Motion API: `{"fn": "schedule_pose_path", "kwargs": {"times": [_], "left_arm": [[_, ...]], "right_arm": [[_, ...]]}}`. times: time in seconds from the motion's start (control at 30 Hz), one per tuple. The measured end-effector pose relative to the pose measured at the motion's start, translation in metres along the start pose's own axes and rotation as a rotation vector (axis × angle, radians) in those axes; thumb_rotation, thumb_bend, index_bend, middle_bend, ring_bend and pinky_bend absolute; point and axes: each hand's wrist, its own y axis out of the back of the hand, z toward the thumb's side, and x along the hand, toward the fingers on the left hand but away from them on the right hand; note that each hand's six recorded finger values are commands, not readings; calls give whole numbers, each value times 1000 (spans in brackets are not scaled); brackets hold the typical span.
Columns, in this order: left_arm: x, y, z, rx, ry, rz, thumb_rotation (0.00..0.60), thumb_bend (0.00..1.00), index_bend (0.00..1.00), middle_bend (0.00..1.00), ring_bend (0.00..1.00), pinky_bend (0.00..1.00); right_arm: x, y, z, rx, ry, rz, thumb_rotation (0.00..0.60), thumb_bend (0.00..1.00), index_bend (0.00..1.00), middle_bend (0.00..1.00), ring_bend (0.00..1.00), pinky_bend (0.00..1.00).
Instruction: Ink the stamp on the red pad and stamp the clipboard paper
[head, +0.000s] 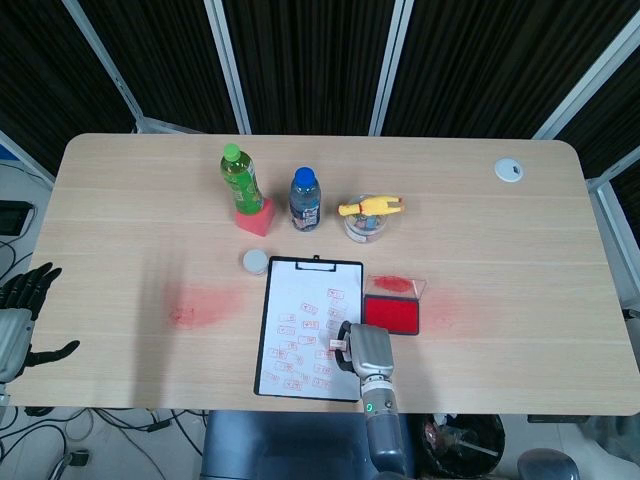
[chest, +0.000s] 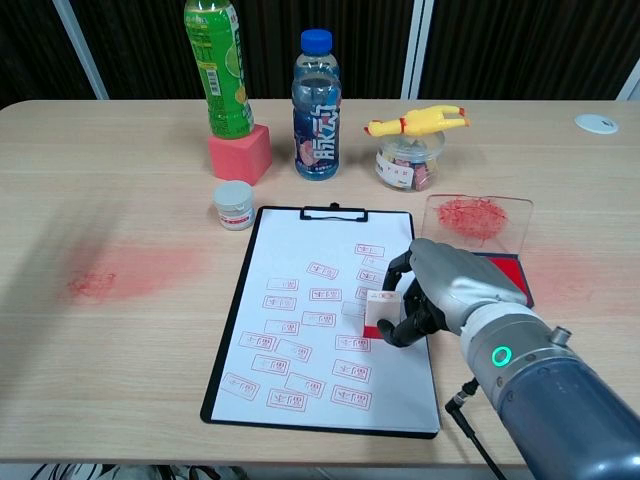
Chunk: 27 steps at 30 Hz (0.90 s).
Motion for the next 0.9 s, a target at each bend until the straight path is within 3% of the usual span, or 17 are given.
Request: {"fn": "schedule_pose_path", "kwargs": {"times": [0.5,0.73,0.9], "left_arm": [[0,-1,0,14,2,2,600,44,0,0,0,0],[-2,-1,0,35,7,17,600,44,0,0,0,0],[-3,0,0,45,6,28,600,44,0,0,0,0]], "right_arm": [[-1,58,8,-45,56,-123,600,596,976,819,893,872],[2,93,-37,-44,0,-174,600,596,977,819,893,872],[6,107,-69,-62,-39,-184,600,595,976,819,893,871]]}}
